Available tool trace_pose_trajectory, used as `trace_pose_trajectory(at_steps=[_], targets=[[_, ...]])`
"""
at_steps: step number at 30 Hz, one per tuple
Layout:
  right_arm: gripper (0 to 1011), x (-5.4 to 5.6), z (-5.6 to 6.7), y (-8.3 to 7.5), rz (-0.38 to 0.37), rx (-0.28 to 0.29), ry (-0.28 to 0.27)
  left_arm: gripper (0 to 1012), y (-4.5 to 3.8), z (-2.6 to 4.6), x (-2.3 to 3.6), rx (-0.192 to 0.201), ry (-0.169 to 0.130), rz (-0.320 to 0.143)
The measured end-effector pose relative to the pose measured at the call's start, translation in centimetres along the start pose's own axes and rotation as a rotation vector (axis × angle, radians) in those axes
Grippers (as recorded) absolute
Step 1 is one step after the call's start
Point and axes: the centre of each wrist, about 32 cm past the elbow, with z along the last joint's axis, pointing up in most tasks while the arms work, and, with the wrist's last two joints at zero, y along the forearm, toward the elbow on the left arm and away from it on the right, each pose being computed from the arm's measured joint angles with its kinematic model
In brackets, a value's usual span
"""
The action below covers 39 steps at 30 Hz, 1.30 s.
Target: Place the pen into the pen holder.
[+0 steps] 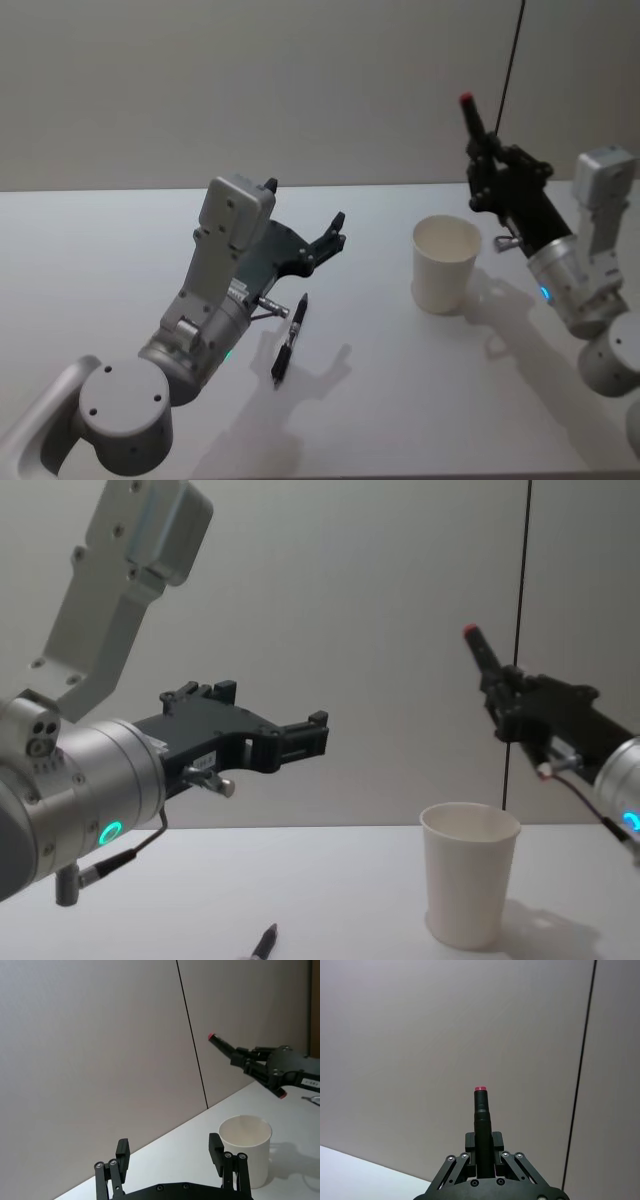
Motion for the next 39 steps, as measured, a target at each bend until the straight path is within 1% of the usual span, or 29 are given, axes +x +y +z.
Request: trace_pose_trajectory(at_steps=[5,6,11,14,22,23,28,31,34,36,38,39], targets=[[185,-0.4,-1.1,1.1,0.028,-0.001,0.0,1008,0.0,0.0,0.0,0.0,0.0,0.0],[185,-0.4,-1.1,1.1,0.028,-0.001,0.0,1008,0.0,0.0,0.0,0.0,0.0,0.0],[185,-0.9,-2.3,2.1,0.056,-0.012,0.003,1008,0.0,0.0,0.0,0.0,0.0,0.0],[185,-1.1,-2.6,2.6,0.066,-0.015,0.003,1008,0.0,0.0,0.0,0.0,0.0,0.0],[185,-1.5,-3.7,3.1,0.083,-0.036,0.001,1008,0.0,0.0,0.0,0.0,0.0,0.0],[198,-1.5,-3.6,3.2,0.085,-0.033,0.0,1008,0.0,0.0,0.0,0.0,0.0,0.0],[341,-1.6,-4.1,3.4,0.094,-0.044,0.0,1008,0.0,0.0,0.0,0.0,0.0,0.0],[421,-1.7,-4.1,3.6,0.097,-0.043,0.0,1008,0.0,0.0,0.0,0.0,0.0,0.0],[542,-1.8,-4.3,3.6,0.101,-0.046,0.002,1008,0.0,0.0,0.0,0.0,0.0,0.0],[575,-1.8,-4.3,3.7,0.102,-0.046,0.003,1008,0.0,0.0,0.0,0.0,0.0,0.0],[660,-1.9,-4.4,3.7,0.104,-0.046,0.005,1008,0.0,0.0,0.0,0.0,0.0,0.0],[683,-1.9,-4.4,3.7,0.104,-0.046,0.005,1008,0.0,0.0,0.0,0.0,0.0,0.0]])
